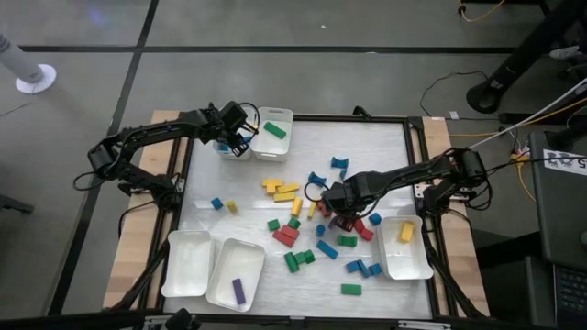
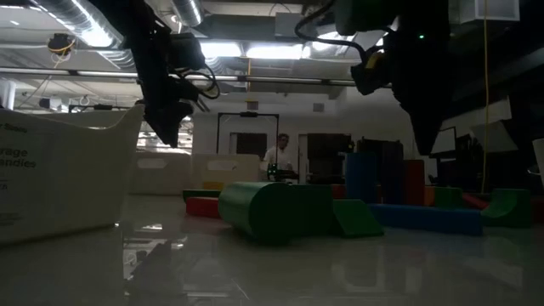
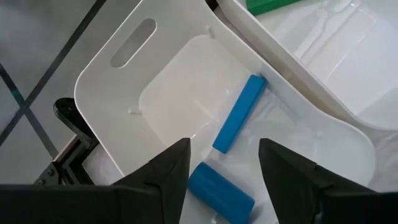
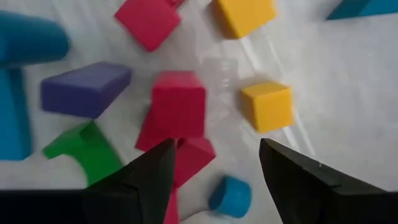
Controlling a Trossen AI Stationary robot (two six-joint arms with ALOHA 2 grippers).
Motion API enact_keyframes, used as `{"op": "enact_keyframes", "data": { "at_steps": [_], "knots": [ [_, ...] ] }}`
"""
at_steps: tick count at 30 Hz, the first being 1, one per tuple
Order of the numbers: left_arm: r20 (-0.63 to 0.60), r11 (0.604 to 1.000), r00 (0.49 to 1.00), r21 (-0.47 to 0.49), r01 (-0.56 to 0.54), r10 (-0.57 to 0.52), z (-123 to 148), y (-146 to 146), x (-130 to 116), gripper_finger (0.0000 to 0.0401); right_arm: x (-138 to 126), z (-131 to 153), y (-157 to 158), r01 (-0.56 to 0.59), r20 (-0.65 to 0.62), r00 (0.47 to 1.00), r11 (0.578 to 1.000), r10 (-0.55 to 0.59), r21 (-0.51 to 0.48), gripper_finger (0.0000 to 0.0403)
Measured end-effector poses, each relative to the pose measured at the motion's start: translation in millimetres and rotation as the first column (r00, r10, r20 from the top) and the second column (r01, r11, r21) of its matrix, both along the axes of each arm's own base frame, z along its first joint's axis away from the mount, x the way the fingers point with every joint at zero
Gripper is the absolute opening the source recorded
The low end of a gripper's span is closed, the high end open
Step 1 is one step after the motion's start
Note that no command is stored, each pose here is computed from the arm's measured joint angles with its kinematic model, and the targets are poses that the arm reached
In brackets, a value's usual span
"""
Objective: Sort blocks
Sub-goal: Put the red block into the bottom left white bin
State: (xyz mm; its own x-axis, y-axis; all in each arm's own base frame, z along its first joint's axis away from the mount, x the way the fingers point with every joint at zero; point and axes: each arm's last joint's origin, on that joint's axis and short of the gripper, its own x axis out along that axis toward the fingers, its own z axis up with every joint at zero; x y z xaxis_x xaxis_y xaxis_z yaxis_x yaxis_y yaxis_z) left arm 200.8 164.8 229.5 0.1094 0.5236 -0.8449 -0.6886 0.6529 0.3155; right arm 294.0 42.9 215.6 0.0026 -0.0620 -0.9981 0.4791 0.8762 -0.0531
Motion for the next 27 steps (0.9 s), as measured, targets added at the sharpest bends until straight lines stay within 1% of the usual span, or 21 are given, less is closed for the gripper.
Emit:
{"op": "enact_keyframes", "data": {
  "at_steps": [8, 14, 19, 27],
  "knots": [
    [0.0, 1.0, 1.0, -0.001, 0.0, 0.0, 0.0, 0.0, 0.0, 0.018, 6.1, 0.1, 2.2, -0.003, 0.058, 0.998, 0.999, 0.0, 0.054, 0.0234],
    [0.0, 1.0, 1.0, 0.0, 0.0, 0.0, 0.0, 0.0, 0.0, 0.018, 6.8, 0.2, 1.4, -0.002, 0.069, 0.998, 1.0, 0.0, 0.024, 0.0234],
    [0.0, 1.0, 1.0, -0.001, 0.0, 0.0, 0.0, 0.0, 0.0, 0.018, 8.1, 0.2, 1.5, -0.002, 0.083, 0.997, 1.0, 0.0, 0.023, 0.0234],
    [0.0, 1.0, 1.0, -0.001, 0.0, 0.0, 0.0, 0.0, 0.0, 0.018, 5.4, -22.1, 0.8, -0.002, 0.113, 0.994, 1.0, -0.001, 0.022, 0.0234]
  ]
}}
